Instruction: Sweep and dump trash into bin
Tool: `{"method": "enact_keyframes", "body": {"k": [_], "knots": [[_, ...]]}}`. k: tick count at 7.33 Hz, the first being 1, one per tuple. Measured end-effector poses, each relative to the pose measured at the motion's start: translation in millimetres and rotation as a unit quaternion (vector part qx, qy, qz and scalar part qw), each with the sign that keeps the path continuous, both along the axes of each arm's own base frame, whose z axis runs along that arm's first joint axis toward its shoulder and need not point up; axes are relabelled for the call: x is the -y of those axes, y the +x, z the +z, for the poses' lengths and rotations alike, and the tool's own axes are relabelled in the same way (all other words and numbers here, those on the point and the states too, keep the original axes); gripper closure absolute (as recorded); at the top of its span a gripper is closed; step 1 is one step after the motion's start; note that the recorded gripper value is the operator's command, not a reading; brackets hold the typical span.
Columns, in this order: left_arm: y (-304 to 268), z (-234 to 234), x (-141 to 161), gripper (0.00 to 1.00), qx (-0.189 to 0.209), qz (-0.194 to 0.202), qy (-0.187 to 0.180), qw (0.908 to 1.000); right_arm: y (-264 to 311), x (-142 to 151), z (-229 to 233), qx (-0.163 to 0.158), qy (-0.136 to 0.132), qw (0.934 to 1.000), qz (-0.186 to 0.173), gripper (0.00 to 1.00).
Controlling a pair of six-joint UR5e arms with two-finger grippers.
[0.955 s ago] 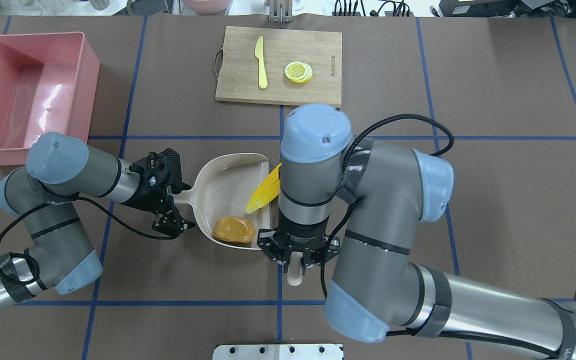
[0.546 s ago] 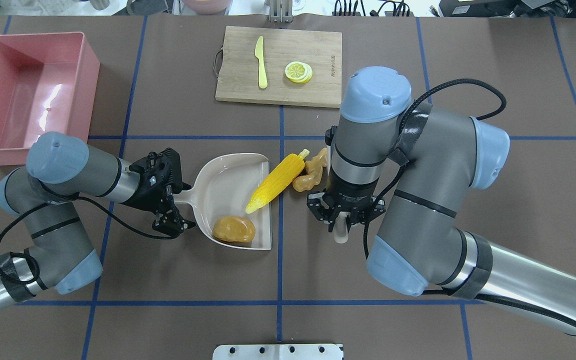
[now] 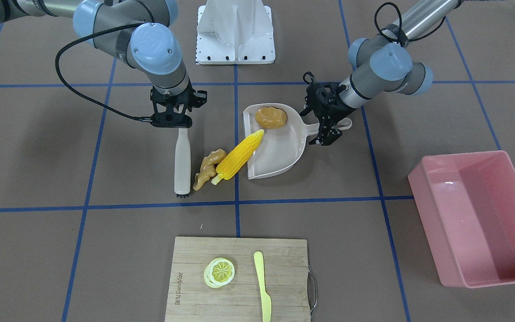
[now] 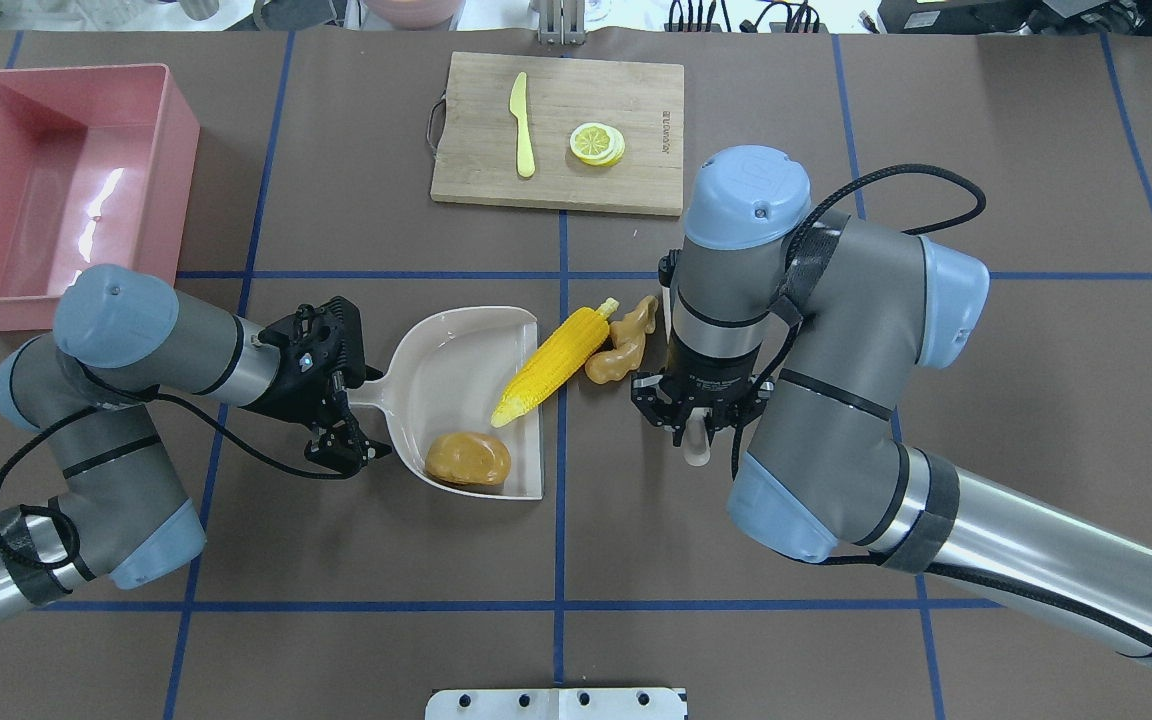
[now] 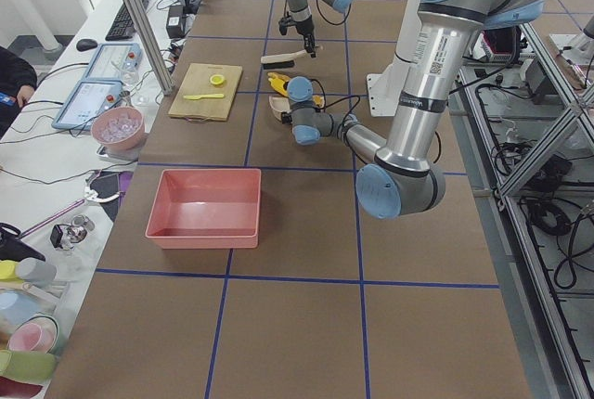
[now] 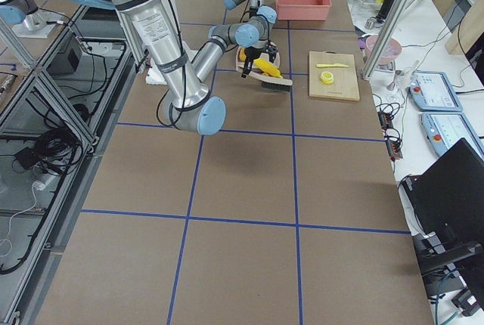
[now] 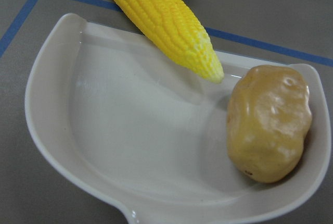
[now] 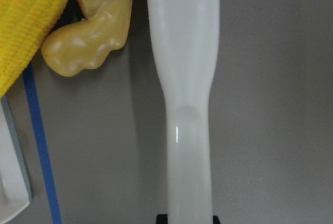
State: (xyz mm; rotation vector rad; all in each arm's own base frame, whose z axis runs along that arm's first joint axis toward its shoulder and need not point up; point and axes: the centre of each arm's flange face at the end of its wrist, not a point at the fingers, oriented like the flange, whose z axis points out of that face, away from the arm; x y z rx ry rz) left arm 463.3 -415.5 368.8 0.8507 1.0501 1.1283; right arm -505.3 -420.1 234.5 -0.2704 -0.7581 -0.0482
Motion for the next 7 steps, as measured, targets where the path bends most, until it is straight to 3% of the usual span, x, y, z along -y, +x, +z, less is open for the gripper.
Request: {"method": "enact_keyframes", "body": {"k": [4,7], "knots": [[0.2,0.3,-0.7,0.03,0.0,0.0,0.0,1.0,-77.8,-14.7,-54.9,0.02,-0.029,0.999,0.028,1.0],[0.6,0.6,-0.6,0.03,0.001,0.0,0.0,1.0,-95.6,-33.9,-102.8,0.042,-0.046,0.9973,0.04,1.0]]}}
